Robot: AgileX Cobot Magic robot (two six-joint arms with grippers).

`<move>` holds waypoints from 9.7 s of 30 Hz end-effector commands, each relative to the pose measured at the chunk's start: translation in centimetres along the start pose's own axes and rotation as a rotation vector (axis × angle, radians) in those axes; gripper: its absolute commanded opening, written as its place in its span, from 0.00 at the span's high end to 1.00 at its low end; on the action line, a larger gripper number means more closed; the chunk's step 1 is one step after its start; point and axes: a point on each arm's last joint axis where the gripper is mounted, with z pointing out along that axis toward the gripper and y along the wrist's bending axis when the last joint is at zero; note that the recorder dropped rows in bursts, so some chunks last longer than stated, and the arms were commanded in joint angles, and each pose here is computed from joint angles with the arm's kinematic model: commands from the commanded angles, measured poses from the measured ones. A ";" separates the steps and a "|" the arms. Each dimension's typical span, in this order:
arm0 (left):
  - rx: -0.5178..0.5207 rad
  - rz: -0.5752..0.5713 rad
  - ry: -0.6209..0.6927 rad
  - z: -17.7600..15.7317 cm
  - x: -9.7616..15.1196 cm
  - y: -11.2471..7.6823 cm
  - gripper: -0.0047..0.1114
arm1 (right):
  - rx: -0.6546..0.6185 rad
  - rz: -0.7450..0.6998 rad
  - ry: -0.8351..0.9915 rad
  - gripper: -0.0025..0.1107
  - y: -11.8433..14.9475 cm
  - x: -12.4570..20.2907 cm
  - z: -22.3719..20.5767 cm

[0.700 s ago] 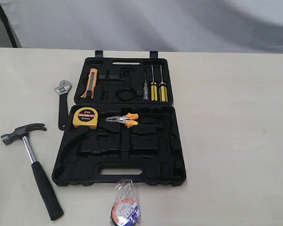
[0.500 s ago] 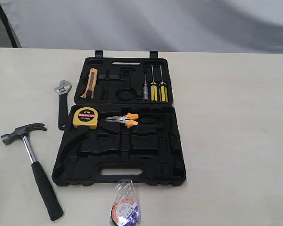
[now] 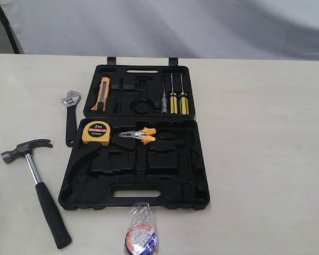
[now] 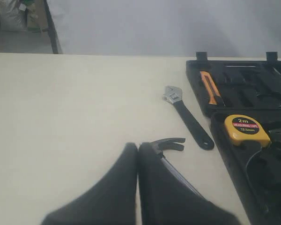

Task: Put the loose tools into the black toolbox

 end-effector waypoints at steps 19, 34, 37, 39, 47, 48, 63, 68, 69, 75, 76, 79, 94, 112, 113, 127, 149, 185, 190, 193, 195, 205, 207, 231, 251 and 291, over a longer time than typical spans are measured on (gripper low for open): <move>0.014 -0.022 -0.007 -0.1 0.2 0.0 0.95 | 0.020 0.015 0.418 0.98 1.1 -8.1 2.3; 0.014 -0.022 -0.007 -0.1 0.2 0.0 0.95 | -0.222 0.066 1.295 0.98 4.9 -4.3 11.7; 0.014 -0.022 -0.007 -0.1 0.2 0.0 0.95 | -0.341 0.009 1.364 0.98 7.6 -2.6 12.1; 0.014 -0.022 -0.007 -0.1 0.2 0.0 0.95 | -0.436 -0.046 1.411 0.98 9.8 -1.3 12.0; 0.014 -0.022 -0.007 -0.1 0.2 0.0 0.95 | -0.679 -0.218 1.561 0.98 18.1 3.7 9.0; 0.014 -0.022 -0.007 -0.1 0.2 0.0 0.95 | -0.693 -0.233 1.571 0.98 19.1 4.3 8.6; 0.014 -0.022 -0.007 -0.1 0.2 0.0 0.95 | -0.528 -0.353 1.626 0.91 29.4 7.9 8.8; 0.014 -0.022 -0.007 -0.1 0.2 0.0 0.95 | -0.474 -0.335 1.653 0.57 29.5 8.9 8.7; 0.014 -0.022 -0.007 -0.1 0.2 0.0 0.95 | -0.473 -0.333 1.652 0.50 29.6 9.0 8.7; 0.014 -0.022 -0.007 -0.1 0.2 0.0 0.95 | -0.431 -0.344 1.619 0.40 29.4 9.1 9.1; 0.014 -0.022 -0.007 -0.1 0.2 0.0 0.95 | -0.416 -0.343 1.611 0.40 29.3 9.1 9.2; 0.014 -0.022 -0.007 -0.1 0.2 0.0 0.95 | -0.385 -0.327 1.605 0.40 29.3 9.1 9.3; 0.014 -0.022 -0.007 -0.1 0.2 0.0 0.95 | -0.330 -0.350 1.682 0.40 29.7 13.0 8.7; 0.014 -0.022 -0.007 -0.1 0.2 0.0 0.95 | -0.363 -0.322 1.671 0.85 29.8 12.0 9.1; 0.014 -0.022 -0.007 -0.1 0.2 0.0 0.95 | -0.381 -0.335 1.665 0.94 29.7 11.4 9.4; 0.014 -0.022 -0.007 -0.1 0.2 0.0 0.95 | -0.366 -0.184 1.514 0.97 26.9 4.7 25.4; 0.014 -0.022 -0.007 -0.1 0.2 0.0 0.95 | -0.311 -0.141 1.496 0.97 28.6 17.4 37.5; 0.014 -0.022 -0.007 -0.1 0.2 0.0 0.95 | -0.255 -0.166 1.497 0.93 28.2 18.5 37.5; 0.014 -0.022 -0.007 -0.1 0.2 0.0 0.95 | -0.256 -0.164 1.493 0.93 28.2 18.3 37.6; 0.014 -0.022 -0.007 -0.1 0.2 0.0 0.95 | -0.263 -0.156 1.472 0.93 28.3 17.0 37.8; 0.014 -0.022 -0.007 -0.1 0.2 0.0 0.95 | -0.267 -0.151 1.459 0.93 28.3 16.3 37.9; 0.014 -0.022 -0.007 -0.1 0.2 0.0 0.95 | -0.235 -0.148 1.504 0.93 28.1 18.8 37.5; 0.014 -0.022 -0.007 -0.1 0.2 0.0 0.95 | -0.236 -0.147 1.503 0.93 28.2 18.7 37.5; 0.014 -0.022 -0.007 -0.1 0.2 0.0 0.95 | -0.779 -0.342 1.375 0.93 44.1 9.7 23.2; 0.014 -0.022 -0.007 -0.1 0.2 0.0 0.95 | -0.782 -0.340 1.477 0.53 46.7 18.3 19.2; 0.014 -0.022 -0.007 -0.1 0.2 0.0 0.95 | -1.174 -0.663 1.402 0.98 33.4 4.1 20.8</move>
